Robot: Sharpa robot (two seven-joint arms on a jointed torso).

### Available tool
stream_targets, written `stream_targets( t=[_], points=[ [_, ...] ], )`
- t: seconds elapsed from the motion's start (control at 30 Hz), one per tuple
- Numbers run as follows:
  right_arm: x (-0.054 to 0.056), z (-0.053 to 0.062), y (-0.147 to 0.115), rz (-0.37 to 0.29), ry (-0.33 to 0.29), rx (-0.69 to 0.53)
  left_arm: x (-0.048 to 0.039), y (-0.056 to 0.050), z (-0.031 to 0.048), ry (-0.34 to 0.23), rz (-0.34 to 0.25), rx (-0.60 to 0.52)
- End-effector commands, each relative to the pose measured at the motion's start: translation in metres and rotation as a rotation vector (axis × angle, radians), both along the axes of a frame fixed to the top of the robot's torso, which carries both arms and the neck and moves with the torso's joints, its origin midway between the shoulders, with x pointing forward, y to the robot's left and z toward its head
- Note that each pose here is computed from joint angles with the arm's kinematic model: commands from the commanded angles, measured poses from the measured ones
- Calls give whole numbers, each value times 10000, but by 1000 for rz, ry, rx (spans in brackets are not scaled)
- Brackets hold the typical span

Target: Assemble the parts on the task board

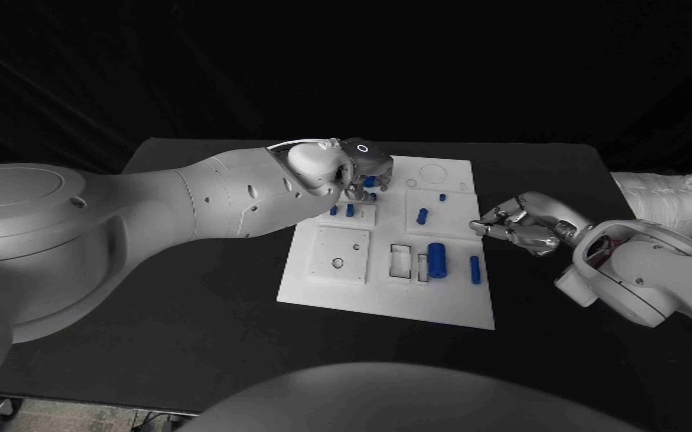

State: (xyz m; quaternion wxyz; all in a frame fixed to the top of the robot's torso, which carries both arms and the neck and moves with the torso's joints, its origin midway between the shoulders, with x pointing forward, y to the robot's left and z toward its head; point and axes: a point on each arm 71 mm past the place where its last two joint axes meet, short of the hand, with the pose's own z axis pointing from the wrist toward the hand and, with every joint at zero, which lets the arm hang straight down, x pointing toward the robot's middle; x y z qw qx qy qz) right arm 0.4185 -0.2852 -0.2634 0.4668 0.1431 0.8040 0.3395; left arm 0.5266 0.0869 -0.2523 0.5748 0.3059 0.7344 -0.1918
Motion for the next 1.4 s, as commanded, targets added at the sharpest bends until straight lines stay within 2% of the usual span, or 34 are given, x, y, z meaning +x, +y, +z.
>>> stream_targets(
  t=[0.03,0.73,1.4],
  points=[
    [-6,-4,12,15,-1,0,5,-13,-22,4,4,16],
    [-13,-8,2,12,6,-3,37,-1,-131,23,34,35],
    [-14,-13,3,12,11,-6,54,-6,-173,15,41,23]
  ],
)
